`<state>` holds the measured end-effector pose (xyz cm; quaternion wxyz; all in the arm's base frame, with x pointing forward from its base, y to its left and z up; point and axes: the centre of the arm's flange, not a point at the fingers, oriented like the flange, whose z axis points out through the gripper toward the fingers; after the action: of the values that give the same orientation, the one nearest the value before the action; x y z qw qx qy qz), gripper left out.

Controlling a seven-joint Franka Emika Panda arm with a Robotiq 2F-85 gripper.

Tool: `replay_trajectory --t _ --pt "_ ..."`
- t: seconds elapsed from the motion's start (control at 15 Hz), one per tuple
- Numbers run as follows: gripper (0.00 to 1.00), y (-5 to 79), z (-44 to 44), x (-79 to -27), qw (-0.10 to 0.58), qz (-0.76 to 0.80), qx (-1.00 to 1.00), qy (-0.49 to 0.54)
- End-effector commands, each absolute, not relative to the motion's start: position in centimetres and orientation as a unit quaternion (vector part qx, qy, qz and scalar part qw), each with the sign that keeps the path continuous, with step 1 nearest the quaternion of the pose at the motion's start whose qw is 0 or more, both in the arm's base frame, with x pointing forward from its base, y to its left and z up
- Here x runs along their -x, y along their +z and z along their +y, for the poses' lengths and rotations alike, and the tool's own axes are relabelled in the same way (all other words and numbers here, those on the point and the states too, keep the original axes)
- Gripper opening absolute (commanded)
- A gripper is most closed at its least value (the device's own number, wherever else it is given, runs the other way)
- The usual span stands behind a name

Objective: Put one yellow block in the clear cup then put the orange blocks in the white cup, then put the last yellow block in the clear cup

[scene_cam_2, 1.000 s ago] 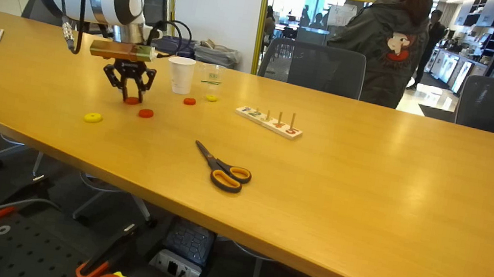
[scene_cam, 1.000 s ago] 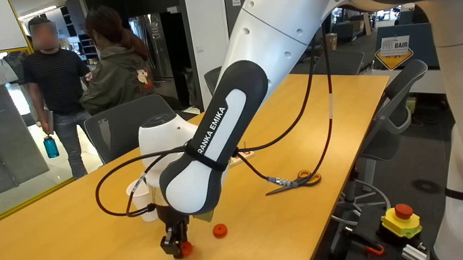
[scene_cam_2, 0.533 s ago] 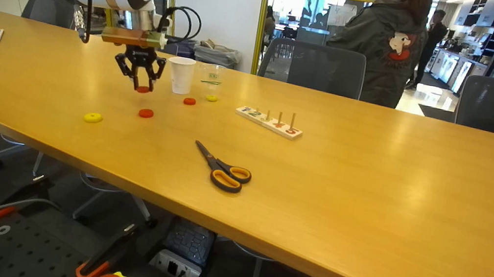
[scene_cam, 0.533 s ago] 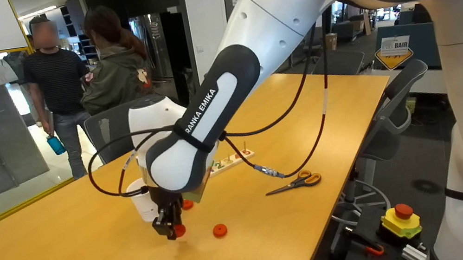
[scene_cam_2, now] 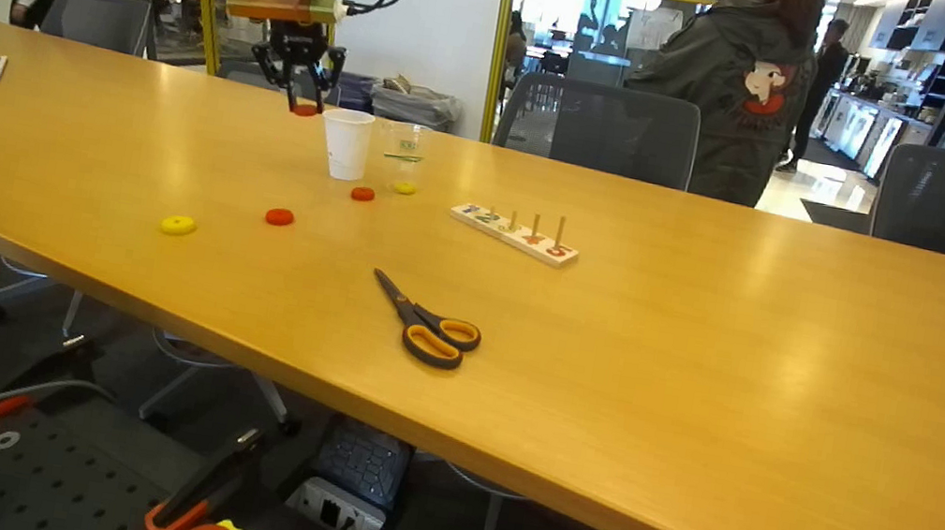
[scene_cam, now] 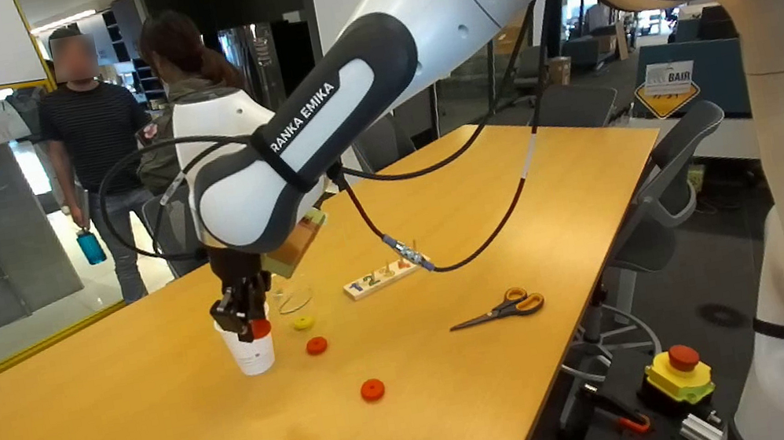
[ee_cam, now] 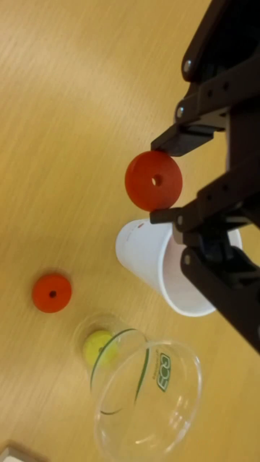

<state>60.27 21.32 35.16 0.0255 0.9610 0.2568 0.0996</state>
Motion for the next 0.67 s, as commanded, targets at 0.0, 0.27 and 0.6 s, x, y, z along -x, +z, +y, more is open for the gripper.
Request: replay_trajectory --t 0.0,0.27,0.6 --pt "0.24 37.1 22.1 -63.7 0.036 0.255 -0.959 0.120" --pt "0.24 37.4 21.8 -66.0 0.035 0.254 -0.957 0.136" --pt "0.24 36.4 20.9 -68.5 0.035 0.242 -0.960 0.139"
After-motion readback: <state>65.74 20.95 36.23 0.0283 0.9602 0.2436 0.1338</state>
